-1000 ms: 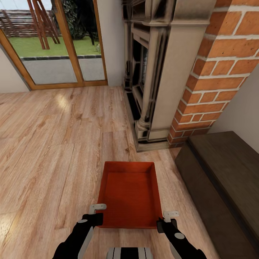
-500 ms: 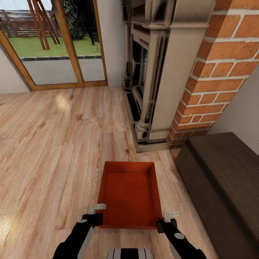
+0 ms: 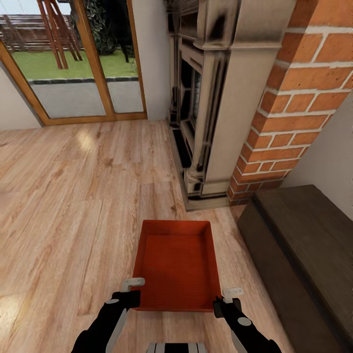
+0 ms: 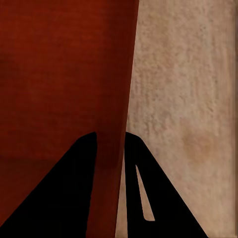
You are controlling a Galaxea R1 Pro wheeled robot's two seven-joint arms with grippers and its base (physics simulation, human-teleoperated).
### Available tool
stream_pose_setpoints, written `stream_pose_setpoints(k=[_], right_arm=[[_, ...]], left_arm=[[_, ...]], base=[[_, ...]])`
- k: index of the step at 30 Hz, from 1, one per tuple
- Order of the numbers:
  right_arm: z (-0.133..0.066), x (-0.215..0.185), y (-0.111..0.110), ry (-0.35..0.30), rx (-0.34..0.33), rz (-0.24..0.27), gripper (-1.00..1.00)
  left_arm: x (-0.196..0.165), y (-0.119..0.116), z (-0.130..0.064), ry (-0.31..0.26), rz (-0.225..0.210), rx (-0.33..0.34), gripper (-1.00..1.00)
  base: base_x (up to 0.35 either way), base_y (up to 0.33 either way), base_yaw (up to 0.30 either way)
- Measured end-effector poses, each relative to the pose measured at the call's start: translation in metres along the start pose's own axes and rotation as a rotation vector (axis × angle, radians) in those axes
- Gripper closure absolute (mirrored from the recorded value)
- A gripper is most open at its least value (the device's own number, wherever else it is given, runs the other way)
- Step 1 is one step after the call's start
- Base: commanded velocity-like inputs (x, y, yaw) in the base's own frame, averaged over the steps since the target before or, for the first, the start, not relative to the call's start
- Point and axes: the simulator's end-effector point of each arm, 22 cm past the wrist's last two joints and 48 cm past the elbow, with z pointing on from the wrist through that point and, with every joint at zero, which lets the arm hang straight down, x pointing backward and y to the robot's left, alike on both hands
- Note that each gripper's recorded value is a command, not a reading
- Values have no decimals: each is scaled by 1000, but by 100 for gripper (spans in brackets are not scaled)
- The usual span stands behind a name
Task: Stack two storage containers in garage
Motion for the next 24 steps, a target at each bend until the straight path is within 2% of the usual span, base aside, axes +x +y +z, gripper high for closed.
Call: stream_pose_setpoints(k=[24], right_arm=[[-42,-42,-1,-14,1,-1,100]], left_arm=[[-35,-2,-48,-14,-2,-1,100]], base=[[0,0,0]])
